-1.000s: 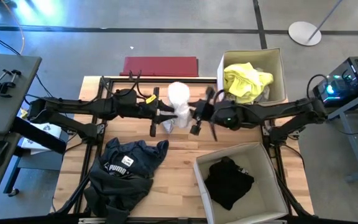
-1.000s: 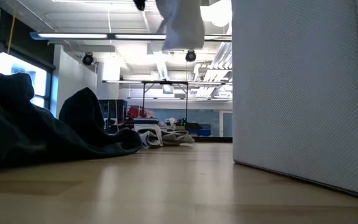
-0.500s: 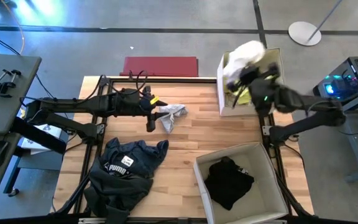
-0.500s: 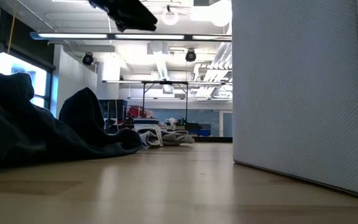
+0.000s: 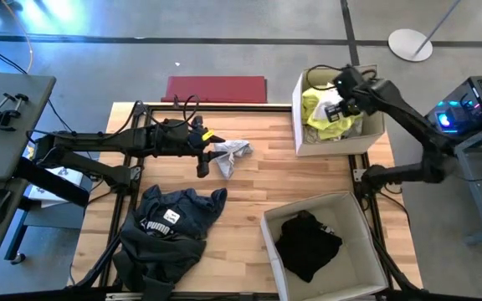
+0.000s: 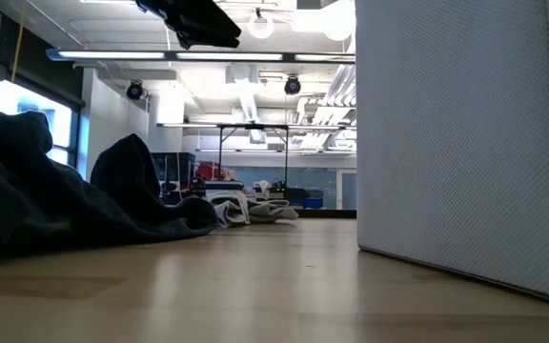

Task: Sort clothes
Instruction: Put the white shorts in the top white bin

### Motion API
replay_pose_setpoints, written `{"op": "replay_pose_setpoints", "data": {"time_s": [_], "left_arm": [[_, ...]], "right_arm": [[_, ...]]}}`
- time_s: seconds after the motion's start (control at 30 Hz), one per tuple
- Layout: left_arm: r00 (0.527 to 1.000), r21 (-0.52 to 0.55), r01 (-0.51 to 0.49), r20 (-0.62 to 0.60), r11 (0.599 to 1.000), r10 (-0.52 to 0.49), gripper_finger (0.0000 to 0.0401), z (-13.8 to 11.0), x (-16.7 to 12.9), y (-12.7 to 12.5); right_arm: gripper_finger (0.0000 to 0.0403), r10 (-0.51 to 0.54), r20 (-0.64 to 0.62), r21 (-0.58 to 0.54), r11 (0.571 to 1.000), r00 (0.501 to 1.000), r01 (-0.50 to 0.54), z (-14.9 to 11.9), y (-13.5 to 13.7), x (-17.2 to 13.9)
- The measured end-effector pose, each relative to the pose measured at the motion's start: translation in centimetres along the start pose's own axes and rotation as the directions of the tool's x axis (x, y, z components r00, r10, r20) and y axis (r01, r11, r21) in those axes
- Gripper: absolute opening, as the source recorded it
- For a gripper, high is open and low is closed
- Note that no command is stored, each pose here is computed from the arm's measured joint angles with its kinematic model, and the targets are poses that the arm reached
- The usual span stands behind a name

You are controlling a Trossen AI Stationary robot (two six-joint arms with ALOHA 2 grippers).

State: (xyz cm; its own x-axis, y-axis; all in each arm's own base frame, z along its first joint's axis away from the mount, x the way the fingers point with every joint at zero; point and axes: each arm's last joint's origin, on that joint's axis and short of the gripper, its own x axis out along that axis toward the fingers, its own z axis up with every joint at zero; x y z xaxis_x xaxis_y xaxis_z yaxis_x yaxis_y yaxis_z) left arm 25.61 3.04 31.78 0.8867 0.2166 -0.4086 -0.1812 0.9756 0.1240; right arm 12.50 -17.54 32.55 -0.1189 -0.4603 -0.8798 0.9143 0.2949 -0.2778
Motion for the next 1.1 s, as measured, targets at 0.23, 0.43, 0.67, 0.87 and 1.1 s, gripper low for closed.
{"op": "replay_pose_setpoints", "data": {"time_s": [0.23,0.43,0.67,0.87,1.1], "left_arm": [[0.999,0.004,0.002,-0.035,1.000,-0.002,0.0169,-0.3,0.0,0.0],[0.997,-0.002,0.005,-0.074,1.000,-0.005,0.0169,-0.7,0.0,-0.1],[0.996,-0.013,0.006,-0.092,1.000,-0.007,0.0169,-0.9,0.0,-0.1],[0.996,-0.013,0.006,-0.091,1.000,-0.007,0.0169,-0.9,0.0,-0.1],[0.996,-0.024,0.004,-0.084,1.000,-0.006,0.0169,-0.8,0.0,-0.1]], "right_arm": [[0.0010,-0.004,-0.150,-0.095,0.995,0.989,-0.011,1.2,2.2,3.5],[0.0019,-0.099,-0.326,-0.137,0.989,0.940,0.057,1.6,2.7,6.9],[0.0113,-0.121,-0.374,-0.185,0.981,0.919,0.054,1.5,2.8,7.4],[0.0198,-0.058,-0.287,-0.141,0.990,0.956,0.018,1.2,2.3,5.1],[0.0210,-0.039,-0.091,-0.001,0.999,0.995,0.039,0.9,1.2,-1.1]]}}
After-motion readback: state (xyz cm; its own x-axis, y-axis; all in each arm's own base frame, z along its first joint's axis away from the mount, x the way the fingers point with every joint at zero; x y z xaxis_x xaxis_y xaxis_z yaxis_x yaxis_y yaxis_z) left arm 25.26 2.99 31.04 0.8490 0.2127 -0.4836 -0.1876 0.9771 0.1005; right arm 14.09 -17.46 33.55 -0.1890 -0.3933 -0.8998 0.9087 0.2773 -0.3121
